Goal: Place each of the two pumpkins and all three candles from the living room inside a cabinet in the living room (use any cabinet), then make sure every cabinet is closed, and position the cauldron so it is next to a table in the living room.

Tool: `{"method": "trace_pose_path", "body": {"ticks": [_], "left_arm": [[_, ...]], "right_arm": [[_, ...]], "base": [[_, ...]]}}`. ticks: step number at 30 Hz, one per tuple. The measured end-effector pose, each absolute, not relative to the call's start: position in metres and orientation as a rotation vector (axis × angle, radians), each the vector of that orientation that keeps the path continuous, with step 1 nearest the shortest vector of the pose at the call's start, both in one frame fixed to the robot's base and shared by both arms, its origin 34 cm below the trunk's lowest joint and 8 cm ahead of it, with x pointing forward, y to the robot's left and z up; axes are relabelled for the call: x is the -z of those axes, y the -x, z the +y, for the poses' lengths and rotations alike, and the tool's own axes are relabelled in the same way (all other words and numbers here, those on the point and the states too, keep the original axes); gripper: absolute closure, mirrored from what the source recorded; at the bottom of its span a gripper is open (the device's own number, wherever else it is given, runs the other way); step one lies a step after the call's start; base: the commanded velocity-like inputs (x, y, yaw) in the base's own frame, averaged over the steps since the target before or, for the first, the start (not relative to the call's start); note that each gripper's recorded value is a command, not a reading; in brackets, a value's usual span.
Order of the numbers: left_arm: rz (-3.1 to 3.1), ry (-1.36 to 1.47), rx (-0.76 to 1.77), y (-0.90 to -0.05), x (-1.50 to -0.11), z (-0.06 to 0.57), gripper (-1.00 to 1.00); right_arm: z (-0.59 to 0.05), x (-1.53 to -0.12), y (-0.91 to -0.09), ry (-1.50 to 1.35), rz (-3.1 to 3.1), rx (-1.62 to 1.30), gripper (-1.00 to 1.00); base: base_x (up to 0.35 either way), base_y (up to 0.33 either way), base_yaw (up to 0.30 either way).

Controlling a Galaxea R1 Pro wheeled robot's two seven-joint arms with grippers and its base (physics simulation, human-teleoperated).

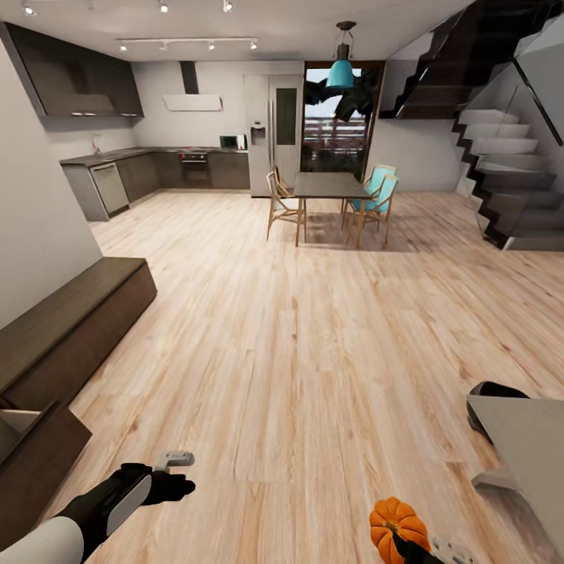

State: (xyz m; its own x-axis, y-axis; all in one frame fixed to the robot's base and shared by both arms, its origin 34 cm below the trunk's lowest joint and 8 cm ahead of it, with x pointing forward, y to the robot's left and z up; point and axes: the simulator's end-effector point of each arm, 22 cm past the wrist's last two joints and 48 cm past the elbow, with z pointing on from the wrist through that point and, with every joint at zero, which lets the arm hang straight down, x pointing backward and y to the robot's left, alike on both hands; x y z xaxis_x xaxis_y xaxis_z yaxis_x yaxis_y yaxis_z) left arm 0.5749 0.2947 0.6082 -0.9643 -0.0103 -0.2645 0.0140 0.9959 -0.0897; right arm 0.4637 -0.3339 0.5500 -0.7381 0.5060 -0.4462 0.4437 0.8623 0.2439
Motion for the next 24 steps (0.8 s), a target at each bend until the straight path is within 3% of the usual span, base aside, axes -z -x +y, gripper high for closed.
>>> {"method": "trace_pose_path", "body": {"ticks": [24], "left_arm": [[2.869, -0.003, 0.133, -0.5752, -0.6082, 0.2938, -1.0]], "right_arm": [[-0.334, -0.5499, -0.4633, -0.693, 2.525, -0.164, 1.0]], "base": [[0.333, 0.0, 0.0]]}}
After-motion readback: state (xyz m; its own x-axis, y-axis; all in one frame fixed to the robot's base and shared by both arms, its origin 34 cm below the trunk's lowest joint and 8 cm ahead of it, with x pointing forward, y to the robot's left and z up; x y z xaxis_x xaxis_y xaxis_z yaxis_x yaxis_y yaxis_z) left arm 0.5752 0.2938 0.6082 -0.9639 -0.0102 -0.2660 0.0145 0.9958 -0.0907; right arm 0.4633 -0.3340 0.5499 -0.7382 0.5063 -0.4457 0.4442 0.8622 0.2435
